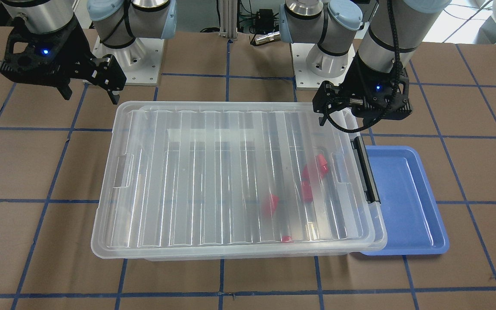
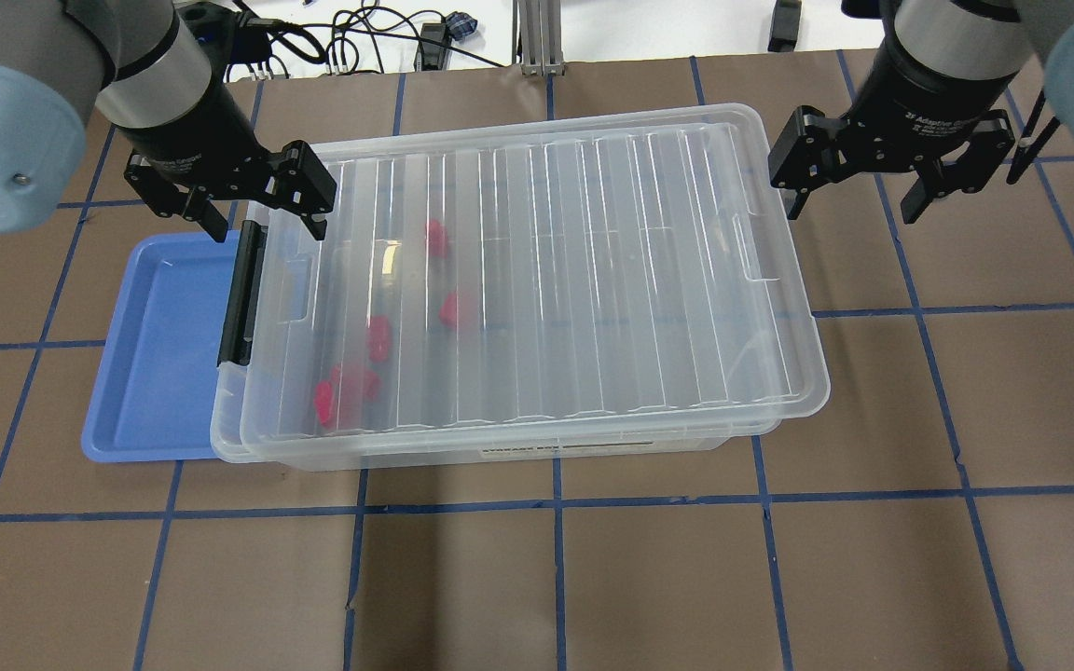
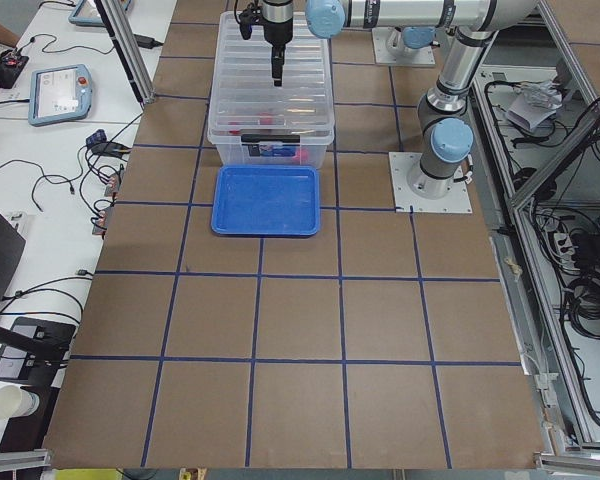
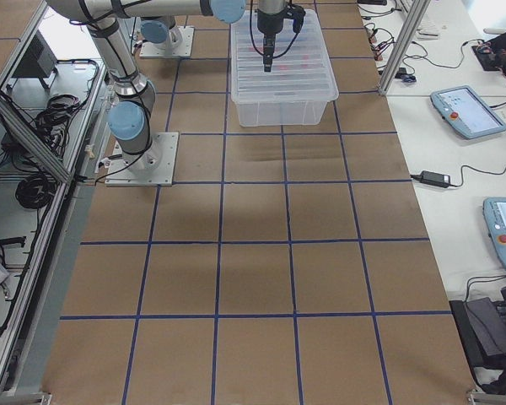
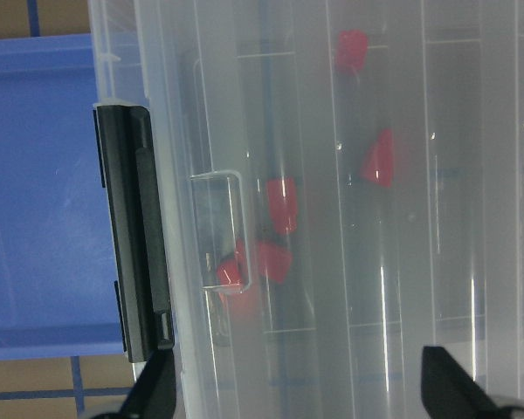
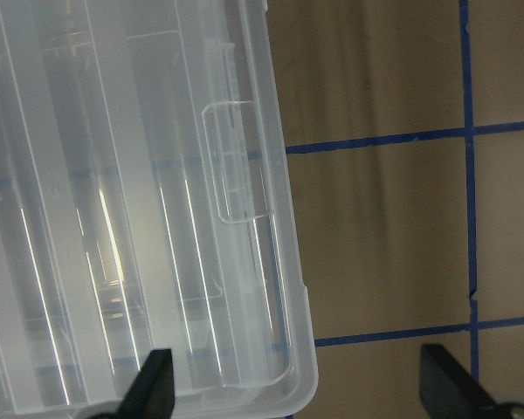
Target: Place red block in blue tray from box
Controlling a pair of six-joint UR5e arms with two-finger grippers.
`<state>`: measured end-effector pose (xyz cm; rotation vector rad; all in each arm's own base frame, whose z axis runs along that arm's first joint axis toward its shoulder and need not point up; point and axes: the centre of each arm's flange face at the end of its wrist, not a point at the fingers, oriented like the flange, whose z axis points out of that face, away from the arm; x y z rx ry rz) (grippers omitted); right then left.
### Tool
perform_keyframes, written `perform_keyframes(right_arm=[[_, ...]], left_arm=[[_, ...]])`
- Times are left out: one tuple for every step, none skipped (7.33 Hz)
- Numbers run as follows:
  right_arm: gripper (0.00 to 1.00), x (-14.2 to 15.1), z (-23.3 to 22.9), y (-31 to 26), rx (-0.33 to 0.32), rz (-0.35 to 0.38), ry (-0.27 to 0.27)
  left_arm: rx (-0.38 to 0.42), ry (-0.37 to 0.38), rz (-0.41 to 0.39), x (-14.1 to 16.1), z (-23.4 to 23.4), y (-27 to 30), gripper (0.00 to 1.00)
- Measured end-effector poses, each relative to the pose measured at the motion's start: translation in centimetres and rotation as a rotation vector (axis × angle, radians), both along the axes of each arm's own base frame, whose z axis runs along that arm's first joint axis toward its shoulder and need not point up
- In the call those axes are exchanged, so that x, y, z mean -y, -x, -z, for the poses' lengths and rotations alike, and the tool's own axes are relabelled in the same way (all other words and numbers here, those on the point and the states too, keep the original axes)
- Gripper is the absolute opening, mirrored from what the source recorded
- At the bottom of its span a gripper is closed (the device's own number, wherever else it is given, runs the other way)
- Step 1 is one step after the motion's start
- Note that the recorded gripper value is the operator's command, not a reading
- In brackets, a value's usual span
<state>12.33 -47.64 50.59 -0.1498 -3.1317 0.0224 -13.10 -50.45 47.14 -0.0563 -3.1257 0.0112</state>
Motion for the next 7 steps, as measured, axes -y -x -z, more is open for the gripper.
perform_keyframes(right_arm=[[1.0, 0.0, 0.0, 0.0, 0.0, 0.0, 0.0], [1.0, -0.1, 0.0, 0.0, 0.0, 0.0, -0.005], [1.0, -0.2, 0.0, 0.0, -0.002, 0.0, -0.01], [1.0, -0.2, 0.1, 0.1, -0.005, 0.0, -0.013], [1.0, 0.0, 0.3, 0.1, -0.008, 0.002, -0.014], [1.0, 0.2, 0.5, 0.1, -0.009, 0.006, -0.013], [1.0, 0.7, 1.1, 0.2, -0.008, 0.008, -0.021]], left_arm=[[0.0, -0.001, 0.0, 0.0, 0.0, 0.0, 1.0], [-0.001, -0.002, 0.0, 0.0, 0.1, 0.0, 1.0], [-0.001, -0.003, 0.0, 0.0, 0.1, 0.0, 1.0], [-0.001, -0.004, 0.0, 0.0, 0.2, 0.0, 1.0], [-0.001, -0.006, 0.0, -0.1, 0.3, 0.0, 1.0], [-0.002, -0.008, 0.0, -0.1, 0.4, 0.0, 1.0], [-0.002, -0.008, 0.0, -0.1, 0.4, 0.0, 1.0]])
